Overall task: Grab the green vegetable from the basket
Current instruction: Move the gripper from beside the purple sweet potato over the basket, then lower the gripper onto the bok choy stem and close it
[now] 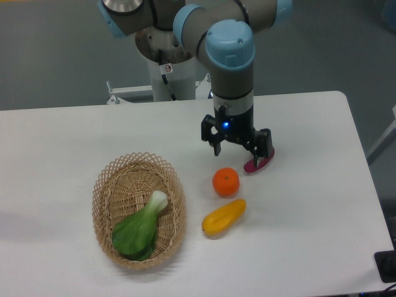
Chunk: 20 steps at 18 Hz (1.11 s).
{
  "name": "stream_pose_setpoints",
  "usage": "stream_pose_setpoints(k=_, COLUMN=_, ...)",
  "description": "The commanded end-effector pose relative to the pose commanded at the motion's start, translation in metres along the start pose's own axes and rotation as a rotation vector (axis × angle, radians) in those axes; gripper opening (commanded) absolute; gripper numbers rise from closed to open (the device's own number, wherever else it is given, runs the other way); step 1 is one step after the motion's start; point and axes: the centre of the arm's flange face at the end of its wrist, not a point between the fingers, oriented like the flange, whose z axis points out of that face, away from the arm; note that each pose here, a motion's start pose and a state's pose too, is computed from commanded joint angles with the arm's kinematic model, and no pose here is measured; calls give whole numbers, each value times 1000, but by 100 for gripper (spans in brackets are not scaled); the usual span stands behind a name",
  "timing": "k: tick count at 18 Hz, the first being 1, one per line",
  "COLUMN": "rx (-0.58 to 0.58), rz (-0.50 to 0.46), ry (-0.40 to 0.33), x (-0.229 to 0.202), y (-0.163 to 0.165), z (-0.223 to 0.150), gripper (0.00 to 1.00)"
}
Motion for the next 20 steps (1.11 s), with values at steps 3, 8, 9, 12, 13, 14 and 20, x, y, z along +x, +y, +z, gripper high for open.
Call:
stream_pose_setpoints(k=3, rx=-27, rz=17, ry=42, x=34, y=-17, z=27, gripper=100)
stream_pose_setpoints(k=8, rx=-57, rz=89, ry=93, x=76, y=-35, z=58, gripper=100)
stream_pose_setpoints(k=9, rx=-65, rz=99, ry=105, x=83, y=-37, z=66, gripper=100)
stream_pose_setpoints(k=12, rx=-91, rz=139, ry=136, x=107, y=-42, z=87, gripper=100)
stream_pose_setpoints(k=13, rx=-90, rz=148, ry=135, x=112, y=-44, z=92, gripper=100)
stream_pose_setpoints(k=14, rx=-80, rz=158, ry=130, x=119, y=-45, z=95, gripper=100)
stream_pose_setpoints(k=20, rx=-78, rz=197, ry=138, x=145, y=-39, z=114, gripper=100)
